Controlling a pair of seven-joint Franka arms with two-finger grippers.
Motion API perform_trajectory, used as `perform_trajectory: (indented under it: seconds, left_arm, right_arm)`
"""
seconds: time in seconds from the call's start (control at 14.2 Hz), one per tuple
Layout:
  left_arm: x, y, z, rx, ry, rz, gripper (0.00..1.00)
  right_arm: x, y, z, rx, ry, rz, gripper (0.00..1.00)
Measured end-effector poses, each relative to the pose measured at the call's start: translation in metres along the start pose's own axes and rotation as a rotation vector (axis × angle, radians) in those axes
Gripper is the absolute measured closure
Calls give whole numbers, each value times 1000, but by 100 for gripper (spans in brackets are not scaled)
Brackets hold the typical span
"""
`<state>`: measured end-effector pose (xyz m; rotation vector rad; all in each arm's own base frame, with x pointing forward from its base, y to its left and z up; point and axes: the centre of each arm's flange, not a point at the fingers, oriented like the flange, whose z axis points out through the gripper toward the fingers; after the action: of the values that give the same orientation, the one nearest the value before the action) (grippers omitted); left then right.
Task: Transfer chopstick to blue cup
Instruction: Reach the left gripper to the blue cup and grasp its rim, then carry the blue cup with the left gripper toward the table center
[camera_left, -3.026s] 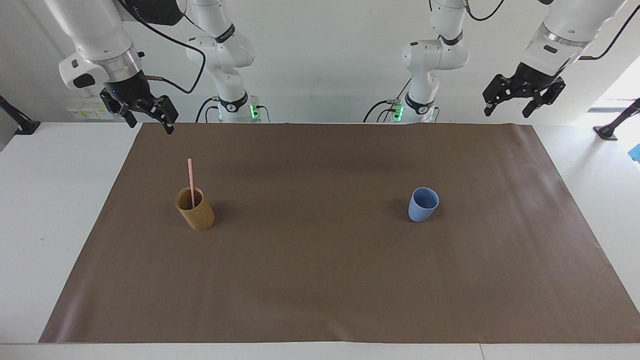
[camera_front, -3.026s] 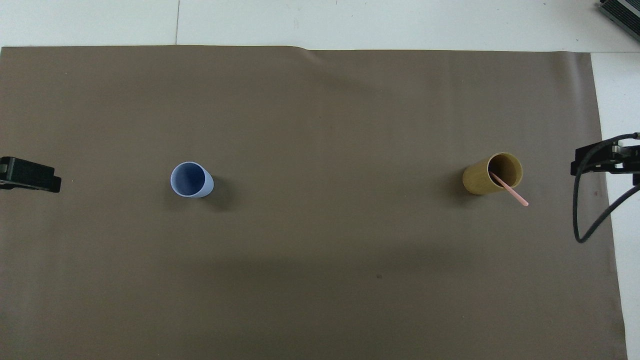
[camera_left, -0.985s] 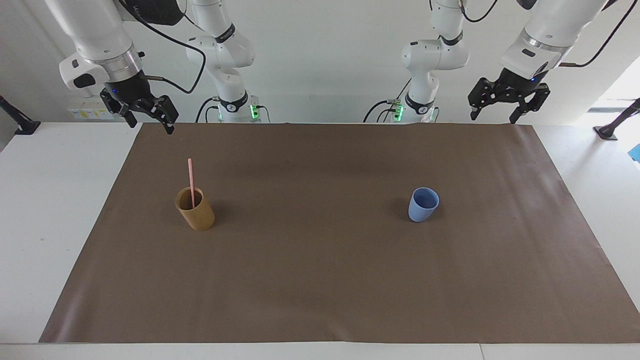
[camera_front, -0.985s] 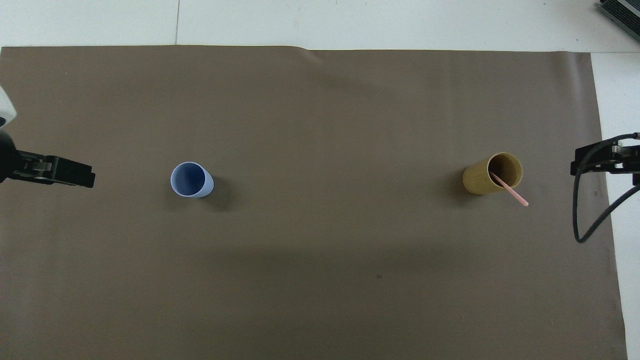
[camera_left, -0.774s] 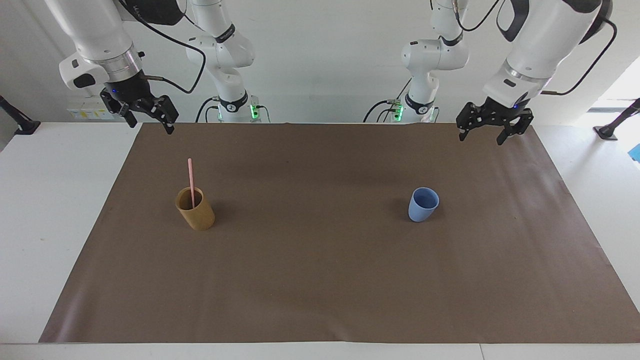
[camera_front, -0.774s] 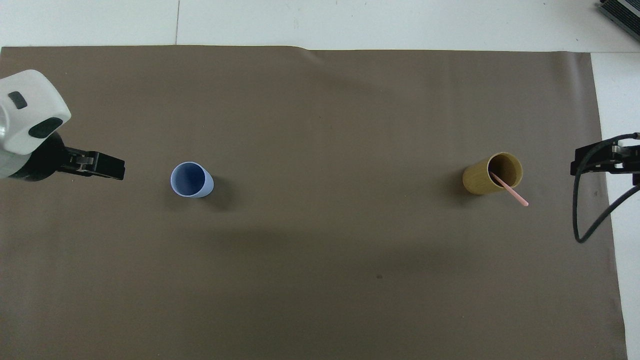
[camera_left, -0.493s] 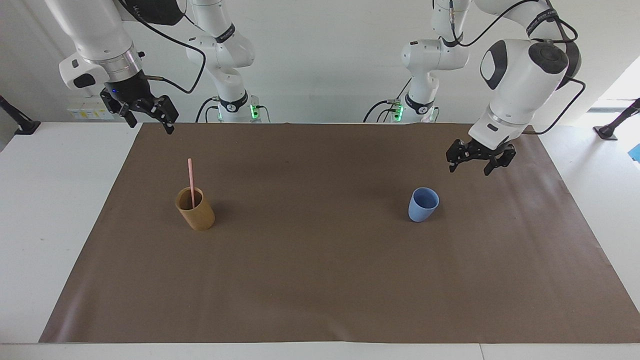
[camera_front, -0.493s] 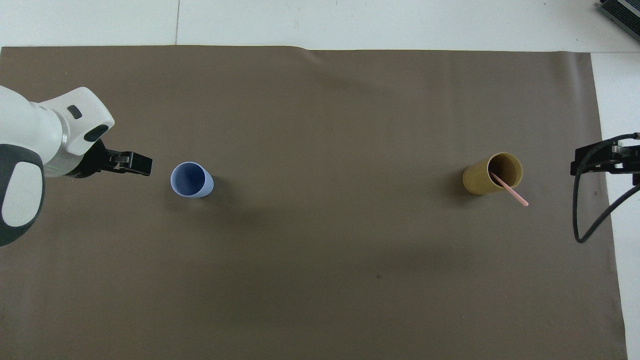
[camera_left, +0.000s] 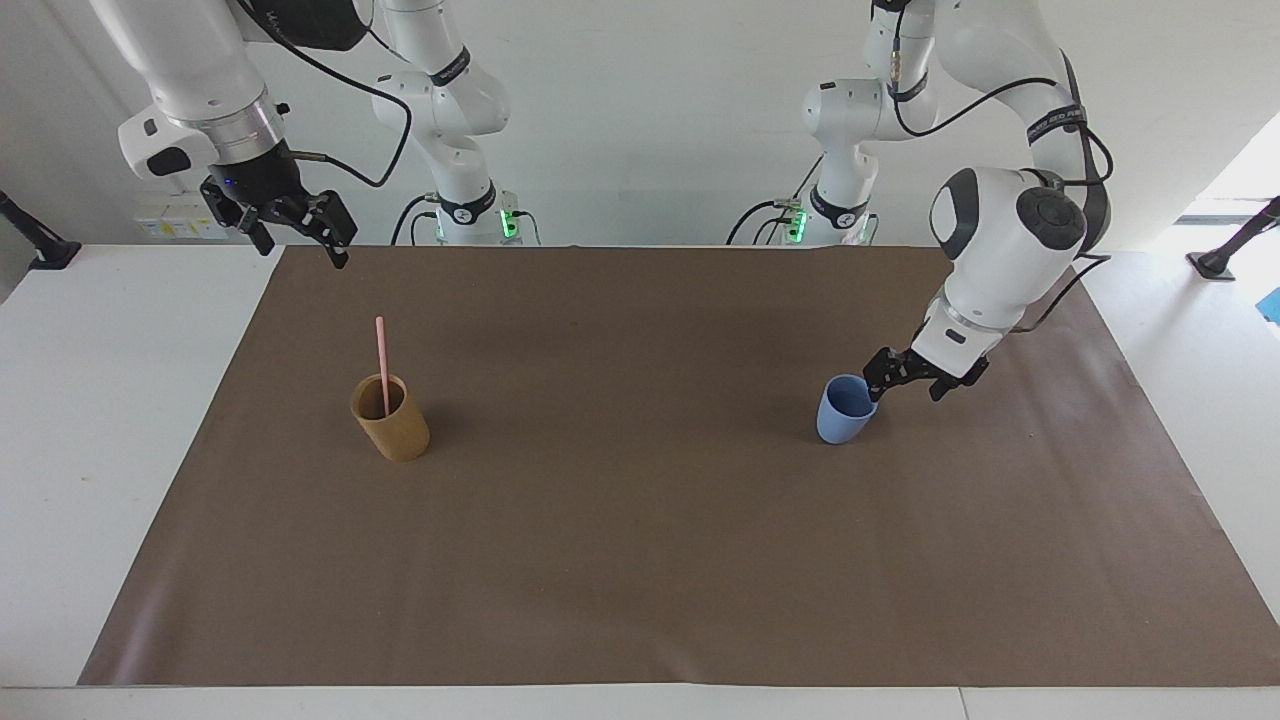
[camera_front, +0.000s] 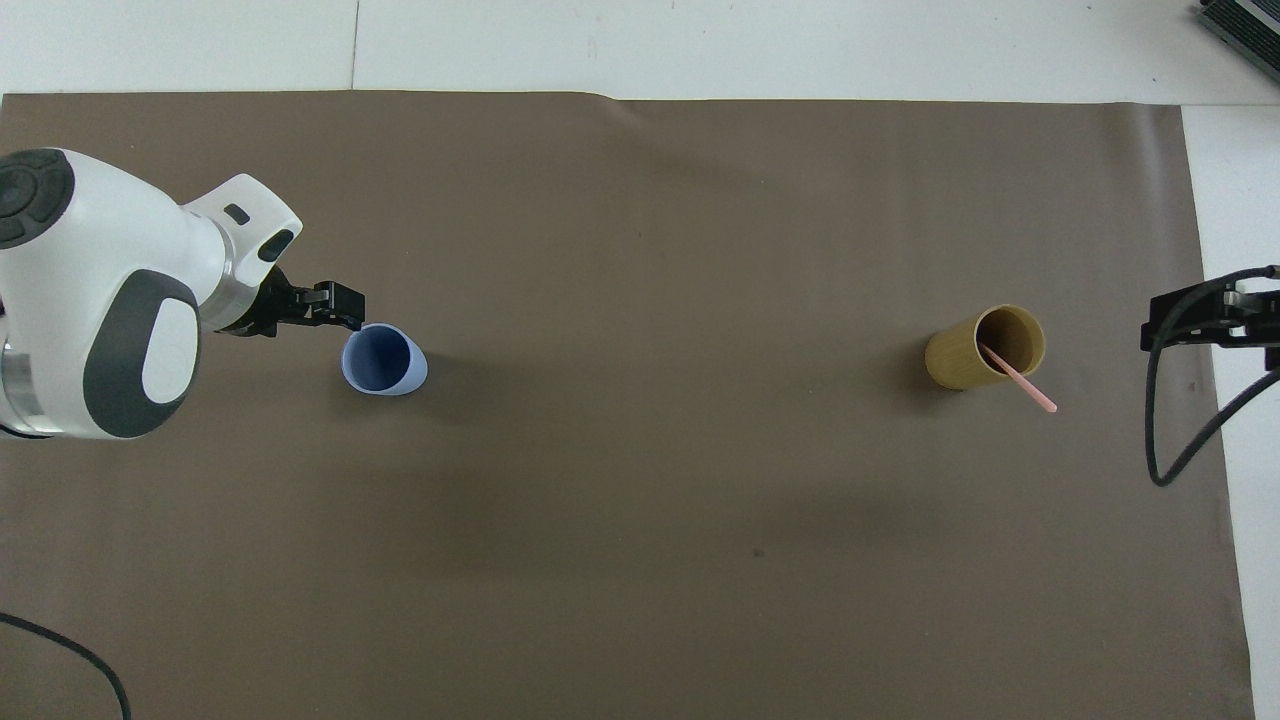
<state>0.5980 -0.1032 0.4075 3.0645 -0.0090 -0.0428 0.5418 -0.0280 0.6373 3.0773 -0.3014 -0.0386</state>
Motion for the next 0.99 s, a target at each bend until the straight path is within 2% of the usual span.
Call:
perform_trajectory:
  seconds: [0.28,0.77,0.84,0.91,0.99]
  left_arm:
    - [-12,11,29,9,-53,14,0]
    - [-23,9,34,14,-66,13,1]
    - [-25,9,36,15,-70,13,8]
    - [-26,8,37,15,-71,13,8]
    - [-26,9,37,13,-72,11,16]
  right_arm:
    - [-1,-6,0,0,1,-11,0]
    - [-1,-7,0,0,1,-13,0]
    - [-1,-8,0,0,1,-14,0]
    - [-1,-8,0,0,1,-15,0]
    - [-1,-9,0,-1,0,-16,0]
